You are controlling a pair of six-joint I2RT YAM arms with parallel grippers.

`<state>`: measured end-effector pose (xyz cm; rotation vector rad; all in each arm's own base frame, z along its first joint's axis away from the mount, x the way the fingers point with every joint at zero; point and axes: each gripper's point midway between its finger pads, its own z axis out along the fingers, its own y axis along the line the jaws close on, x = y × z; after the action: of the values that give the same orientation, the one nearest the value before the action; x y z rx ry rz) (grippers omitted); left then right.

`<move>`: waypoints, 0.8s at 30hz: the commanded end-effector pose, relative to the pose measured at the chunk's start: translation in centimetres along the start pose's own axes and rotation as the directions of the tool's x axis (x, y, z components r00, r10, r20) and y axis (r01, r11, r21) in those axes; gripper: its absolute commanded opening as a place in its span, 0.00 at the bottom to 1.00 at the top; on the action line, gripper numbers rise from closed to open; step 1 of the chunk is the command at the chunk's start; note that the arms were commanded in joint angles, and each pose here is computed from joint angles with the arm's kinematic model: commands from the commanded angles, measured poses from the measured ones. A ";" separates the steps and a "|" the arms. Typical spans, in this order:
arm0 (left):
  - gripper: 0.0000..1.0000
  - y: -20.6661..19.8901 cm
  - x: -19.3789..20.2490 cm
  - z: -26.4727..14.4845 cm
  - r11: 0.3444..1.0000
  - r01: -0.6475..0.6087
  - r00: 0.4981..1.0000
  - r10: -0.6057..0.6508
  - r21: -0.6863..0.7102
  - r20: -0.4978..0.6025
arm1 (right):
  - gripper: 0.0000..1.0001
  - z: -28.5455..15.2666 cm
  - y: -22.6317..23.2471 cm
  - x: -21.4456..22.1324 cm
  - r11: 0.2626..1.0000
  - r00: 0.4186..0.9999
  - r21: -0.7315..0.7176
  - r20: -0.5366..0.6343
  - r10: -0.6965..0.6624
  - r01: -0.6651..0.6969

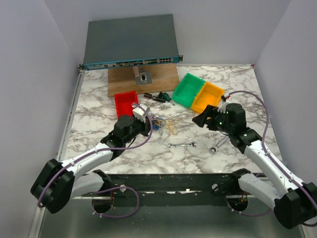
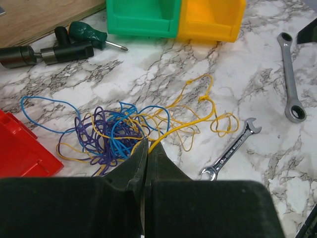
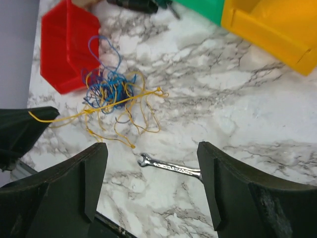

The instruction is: Untangle the cables

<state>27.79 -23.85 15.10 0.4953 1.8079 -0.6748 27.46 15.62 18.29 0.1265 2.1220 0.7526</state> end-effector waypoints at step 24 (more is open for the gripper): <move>0.00 -0.8 -1.2 -0.5 0.999 -0.029 0.998 0.027 0.041 0.060 | 0.71 7.5 7.8 10.4 0.935 0.976 -0.286 0.006 -0.219 0.211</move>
<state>27.06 -23.71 15.69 0.5098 1.7518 -0.6975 22.11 27.53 9.34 -0.2975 2.1385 0.9572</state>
